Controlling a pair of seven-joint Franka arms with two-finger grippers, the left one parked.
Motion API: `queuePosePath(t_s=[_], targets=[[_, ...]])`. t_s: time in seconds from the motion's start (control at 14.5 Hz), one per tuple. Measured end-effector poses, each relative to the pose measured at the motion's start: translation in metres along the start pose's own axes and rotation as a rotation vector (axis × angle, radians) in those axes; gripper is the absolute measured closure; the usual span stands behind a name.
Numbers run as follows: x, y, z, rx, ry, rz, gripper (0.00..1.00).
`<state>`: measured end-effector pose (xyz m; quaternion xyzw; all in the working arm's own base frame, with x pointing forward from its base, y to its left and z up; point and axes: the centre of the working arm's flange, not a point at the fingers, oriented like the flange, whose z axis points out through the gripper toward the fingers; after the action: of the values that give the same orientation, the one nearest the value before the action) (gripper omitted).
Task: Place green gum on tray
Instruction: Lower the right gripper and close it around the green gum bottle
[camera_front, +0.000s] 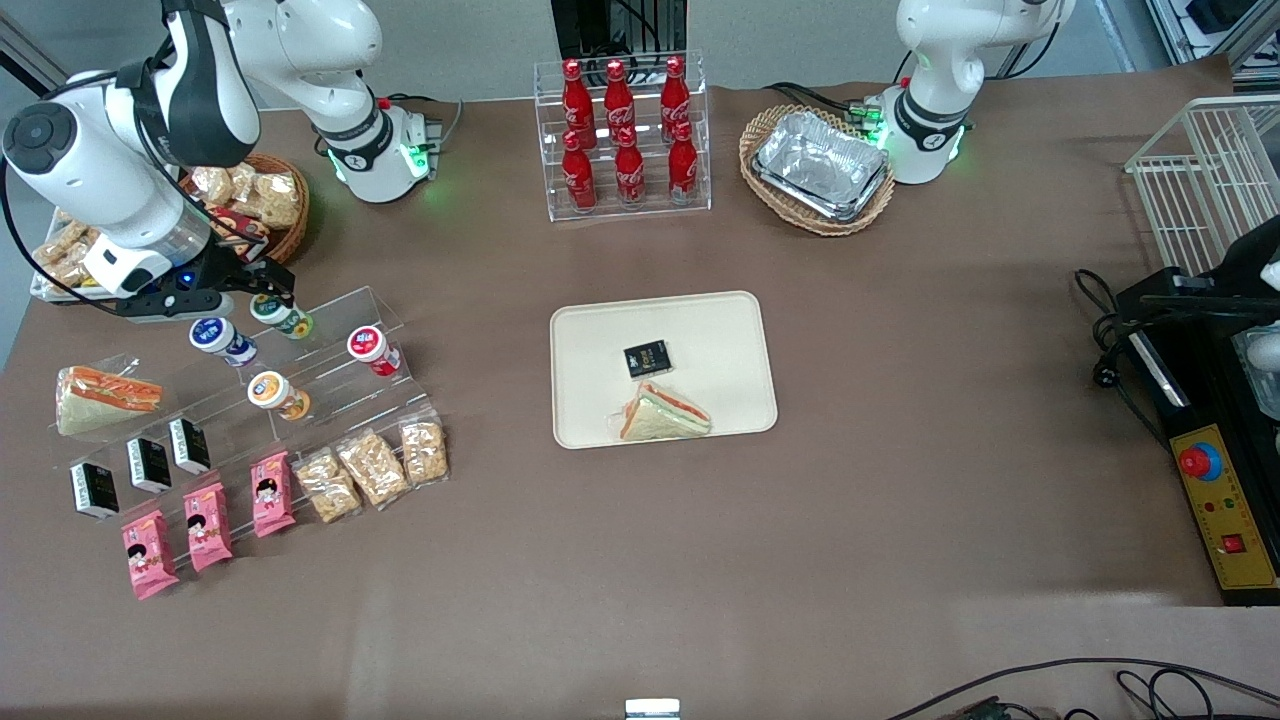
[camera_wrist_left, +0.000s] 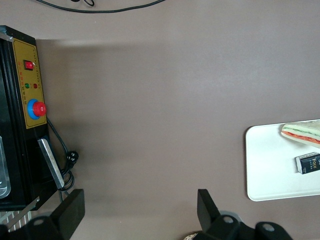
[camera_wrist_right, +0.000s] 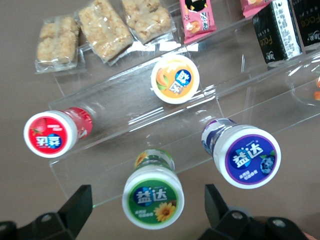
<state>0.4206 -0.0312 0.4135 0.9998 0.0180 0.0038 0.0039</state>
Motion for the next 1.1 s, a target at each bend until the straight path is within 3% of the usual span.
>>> queuePosePath(t_s=[0.48,1.1], targets=[[-0.005,0.005,0.016,0.002,-0.022,0.012,0.00],[-0.010,0.004,0.031,0.002,-0.005,0.011,0.01]])
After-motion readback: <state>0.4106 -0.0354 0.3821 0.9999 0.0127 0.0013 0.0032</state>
